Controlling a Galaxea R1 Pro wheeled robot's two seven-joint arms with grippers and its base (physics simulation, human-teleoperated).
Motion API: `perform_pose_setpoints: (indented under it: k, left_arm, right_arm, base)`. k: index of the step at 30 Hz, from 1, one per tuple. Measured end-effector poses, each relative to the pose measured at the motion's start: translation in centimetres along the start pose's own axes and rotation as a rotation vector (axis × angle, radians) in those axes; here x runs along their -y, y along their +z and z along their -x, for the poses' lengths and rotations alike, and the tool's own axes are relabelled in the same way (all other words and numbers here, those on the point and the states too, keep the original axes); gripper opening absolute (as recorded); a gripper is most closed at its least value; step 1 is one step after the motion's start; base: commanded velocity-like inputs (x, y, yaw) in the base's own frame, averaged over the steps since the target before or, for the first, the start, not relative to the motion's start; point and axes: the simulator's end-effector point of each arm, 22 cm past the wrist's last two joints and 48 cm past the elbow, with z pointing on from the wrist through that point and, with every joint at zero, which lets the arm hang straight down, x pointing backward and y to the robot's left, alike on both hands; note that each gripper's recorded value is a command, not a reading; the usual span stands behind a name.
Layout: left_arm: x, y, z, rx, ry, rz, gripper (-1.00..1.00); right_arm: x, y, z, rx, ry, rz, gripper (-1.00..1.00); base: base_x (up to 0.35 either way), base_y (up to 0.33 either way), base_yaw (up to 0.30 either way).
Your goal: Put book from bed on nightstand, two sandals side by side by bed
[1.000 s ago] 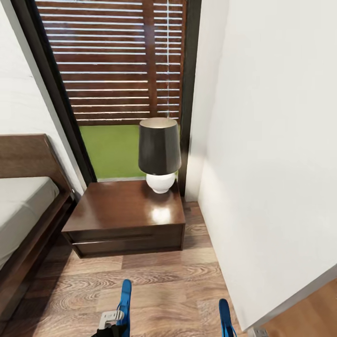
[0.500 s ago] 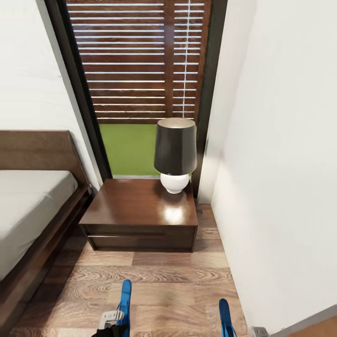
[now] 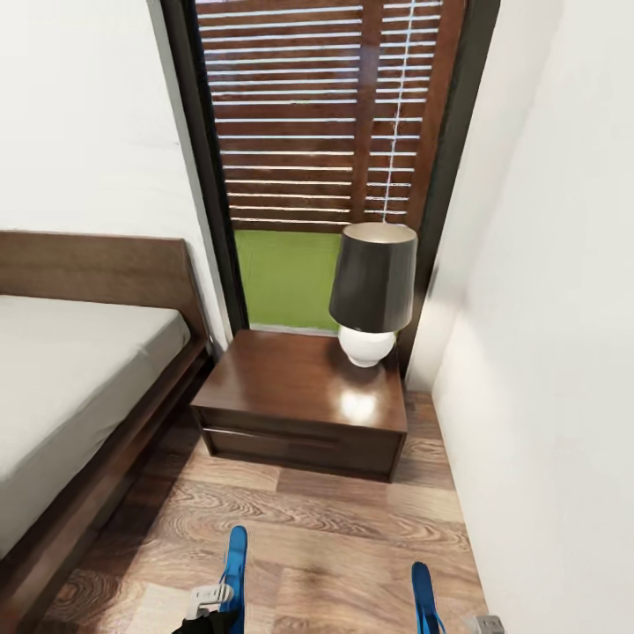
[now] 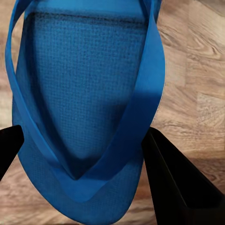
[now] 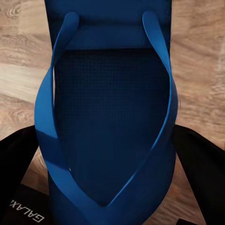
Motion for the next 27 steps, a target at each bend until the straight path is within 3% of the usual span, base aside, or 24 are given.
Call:
perform_pose_setpoints:
  k: [27]
  left_arm:
    - [0.01,0.0,0.0,0.0,0.0,0.0,-1.0]
  right_arm:
    - [0.08,0.01,-0.01,0.0,0.0,-0.004,-1.0]
  base:
    - [0.0,-0.026,0.284]
